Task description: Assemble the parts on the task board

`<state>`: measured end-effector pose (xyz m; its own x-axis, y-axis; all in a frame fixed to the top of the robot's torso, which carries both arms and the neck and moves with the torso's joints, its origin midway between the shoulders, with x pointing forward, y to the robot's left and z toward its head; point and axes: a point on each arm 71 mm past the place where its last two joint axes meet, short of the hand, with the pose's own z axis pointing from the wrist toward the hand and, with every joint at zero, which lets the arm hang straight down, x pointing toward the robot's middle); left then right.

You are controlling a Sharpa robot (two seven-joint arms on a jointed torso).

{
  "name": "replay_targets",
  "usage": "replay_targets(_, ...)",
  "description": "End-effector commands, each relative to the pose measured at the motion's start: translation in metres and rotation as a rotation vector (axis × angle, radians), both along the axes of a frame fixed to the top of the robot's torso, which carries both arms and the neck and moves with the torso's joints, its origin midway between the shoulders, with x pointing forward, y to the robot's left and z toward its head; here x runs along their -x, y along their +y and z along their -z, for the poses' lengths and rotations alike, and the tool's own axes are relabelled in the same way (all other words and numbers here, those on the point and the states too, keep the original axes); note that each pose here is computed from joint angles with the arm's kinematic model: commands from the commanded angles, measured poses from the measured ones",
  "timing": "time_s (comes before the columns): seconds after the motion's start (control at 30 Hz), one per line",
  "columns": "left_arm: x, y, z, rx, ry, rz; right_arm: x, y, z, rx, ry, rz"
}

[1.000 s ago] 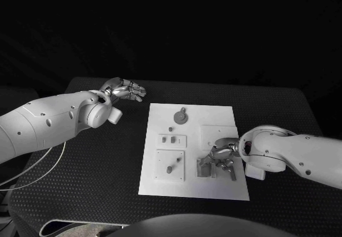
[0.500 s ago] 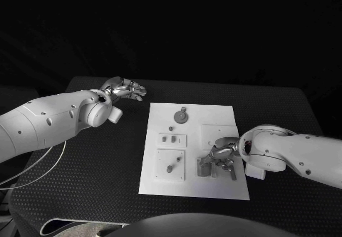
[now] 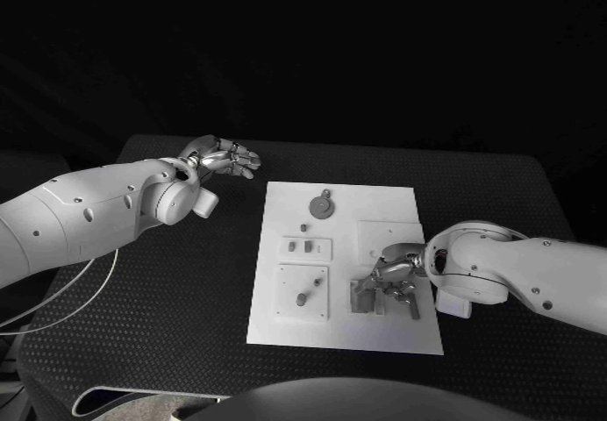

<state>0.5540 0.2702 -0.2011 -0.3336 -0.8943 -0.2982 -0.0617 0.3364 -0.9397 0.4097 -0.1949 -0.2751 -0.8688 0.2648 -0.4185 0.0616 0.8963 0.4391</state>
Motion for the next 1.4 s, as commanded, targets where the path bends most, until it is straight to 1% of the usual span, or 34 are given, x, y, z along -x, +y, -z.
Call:
replay_targets(0.03,0.0002,-0.003,-0.0008,0.012,0.0,0.013,0.005,0.002,0.005,0.015,0.023,-0.029)
replay_targets(0.47,0.0001,-0.003,-0.0007,0.012,0.001,0.014,0.004,0.001,0.005,0.019,0.016,-0.03)
replay_targets(0.67,0.0001,-0.003,-0.0008,0.012,0.0,0.013,0.002,0.001,0.004,0.019,-0.023,-0.027)
replay_targets(0.87,0.0001,-0.003,-0.0008,0.012,0.0,0.013,0.002,-0.001,0.0,-0.019,-0.065,-0.028)
replay_targets(0.93,0.0001,-0.002,-0.0008,0.011,-0.001,0.011,0.001,-0.005,-0.003,-0.02,-0.083,-0.022)
replay_targets(1.03,0.0002,-0.002,-0.0009,0.011,0.0,0.011,-0.007,-0.013,-0.015,-0.031,-0.13,-0.002)
replay_targets(1.23,-0.0001,-0.003,-0.0009,0.012,-0.003,0.012,-0.019,-0.024,-0.034,-0.075,-0.21,0.038)
replay_targets(1.33,-0.0003,-0.005,-0.0009,0.012,-0.003,0.013,-0.023,-0.031,-0.042,-0.092,-0.226,0.049)
replay_targets(1.4,-0.0005,-0.005,-0.0006,0.013,-0.001,0.013,-0.024,-0.035,-0.047,-0.092,-0.227,0.046)
